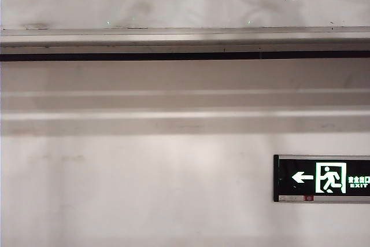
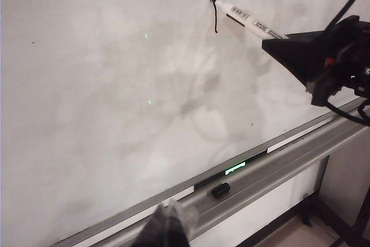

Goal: Take a marker from the whiteboard tray, write "Hi!" on the whiteboard, and then put the marker back vertically into the whiteboard tray.

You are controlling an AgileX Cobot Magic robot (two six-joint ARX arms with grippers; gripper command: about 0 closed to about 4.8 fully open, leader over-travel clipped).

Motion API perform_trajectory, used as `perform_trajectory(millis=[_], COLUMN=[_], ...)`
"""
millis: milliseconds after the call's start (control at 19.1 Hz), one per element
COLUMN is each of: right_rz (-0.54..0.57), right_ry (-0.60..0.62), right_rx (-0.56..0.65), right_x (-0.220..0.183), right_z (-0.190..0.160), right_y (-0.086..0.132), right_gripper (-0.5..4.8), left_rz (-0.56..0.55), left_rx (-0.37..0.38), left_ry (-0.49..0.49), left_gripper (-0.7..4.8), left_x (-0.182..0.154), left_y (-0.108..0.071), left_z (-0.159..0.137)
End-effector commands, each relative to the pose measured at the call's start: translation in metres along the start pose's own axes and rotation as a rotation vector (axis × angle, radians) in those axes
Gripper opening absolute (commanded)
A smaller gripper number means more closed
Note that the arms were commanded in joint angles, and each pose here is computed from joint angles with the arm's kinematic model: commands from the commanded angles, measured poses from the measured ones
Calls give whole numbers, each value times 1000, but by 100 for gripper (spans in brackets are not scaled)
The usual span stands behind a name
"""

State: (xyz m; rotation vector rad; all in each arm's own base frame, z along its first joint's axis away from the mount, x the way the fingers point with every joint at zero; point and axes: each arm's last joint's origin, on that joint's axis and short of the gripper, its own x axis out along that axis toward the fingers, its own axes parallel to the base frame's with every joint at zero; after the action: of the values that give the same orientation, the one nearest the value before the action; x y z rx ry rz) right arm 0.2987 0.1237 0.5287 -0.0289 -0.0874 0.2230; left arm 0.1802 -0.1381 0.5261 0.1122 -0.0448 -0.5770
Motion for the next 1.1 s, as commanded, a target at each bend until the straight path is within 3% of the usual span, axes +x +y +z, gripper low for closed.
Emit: perform_trajectory(millis=[52,1100], right_rz=[-27,-197], right_ry=[-24,11], right_rx=[-2,-32], right_x=[-1,-5], right_z=[3,3], right_y=[-1,-18], right_gripper=[-2,-2], left_rz=[-2,-2], left_rx=[3,3], left_ry=[-16,-6], left_gripper=[-6,-6], left_x=[-2,-2], left_y=[1,0], left_z=[3,2])
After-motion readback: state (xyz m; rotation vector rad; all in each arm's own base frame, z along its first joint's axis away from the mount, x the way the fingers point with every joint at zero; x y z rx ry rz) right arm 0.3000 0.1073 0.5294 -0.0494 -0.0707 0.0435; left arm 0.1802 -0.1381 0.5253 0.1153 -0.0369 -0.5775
